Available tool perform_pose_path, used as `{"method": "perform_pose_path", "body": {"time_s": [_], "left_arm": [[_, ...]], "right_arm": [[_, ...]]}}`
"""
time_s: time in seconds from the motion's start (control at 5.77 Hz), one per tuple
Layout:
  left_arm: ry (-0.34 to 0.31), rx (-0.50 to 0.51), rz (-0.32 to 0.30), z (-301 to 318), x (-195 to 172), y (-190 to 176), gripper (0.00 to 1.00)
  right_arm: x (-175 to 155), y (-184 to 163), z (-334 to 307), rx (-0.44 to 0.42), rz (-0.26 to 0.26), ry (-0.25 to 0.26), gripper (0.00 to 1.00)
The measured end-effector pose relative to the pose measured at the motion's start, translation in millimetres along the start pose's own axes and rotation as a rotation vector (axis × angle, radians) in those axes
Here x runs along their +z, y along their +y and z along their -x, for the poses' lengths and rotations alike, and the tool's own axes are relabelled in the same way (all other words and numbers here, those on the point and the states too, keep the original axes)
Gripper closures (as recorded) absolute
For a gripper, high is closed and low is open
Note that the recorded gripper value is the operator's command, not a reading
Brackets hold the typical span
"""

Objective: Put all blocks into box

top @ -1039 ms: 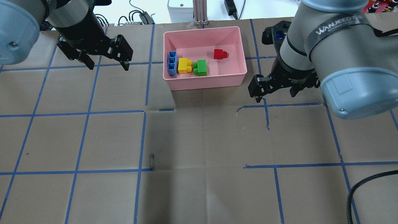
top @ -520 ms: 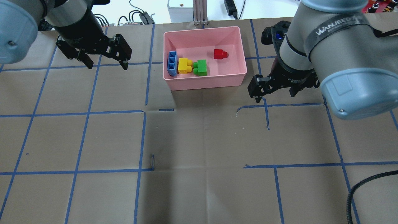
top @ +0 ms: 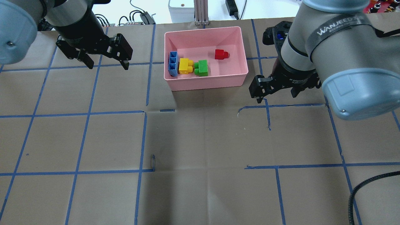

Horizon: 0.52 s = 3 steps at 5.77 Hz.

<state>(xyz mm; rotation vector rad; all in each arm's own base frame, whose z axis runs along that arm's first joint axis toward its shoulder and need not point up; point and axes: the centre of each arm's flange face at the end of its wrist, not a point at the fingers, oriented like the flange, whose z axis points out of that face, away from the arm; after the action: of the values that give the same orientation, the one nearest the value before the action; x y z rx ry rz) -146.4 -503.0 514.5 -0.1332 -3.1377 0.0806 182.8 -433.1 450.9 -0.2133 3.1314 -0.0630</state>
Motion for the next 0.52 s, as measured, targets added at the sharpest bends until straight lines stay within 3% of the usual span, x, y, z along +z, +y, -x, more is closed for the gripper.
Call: {"method": "perform_pose_path", "body": {"time_s": [0.52], "left_arm": [[0.0, -0.006, 0.0, 3.1, -0.6, -0.3, 0.01]], "right_arm": [[3.0, 0.6, -0.2, -0.005, 0.005, 0.003, 0.0]]}}
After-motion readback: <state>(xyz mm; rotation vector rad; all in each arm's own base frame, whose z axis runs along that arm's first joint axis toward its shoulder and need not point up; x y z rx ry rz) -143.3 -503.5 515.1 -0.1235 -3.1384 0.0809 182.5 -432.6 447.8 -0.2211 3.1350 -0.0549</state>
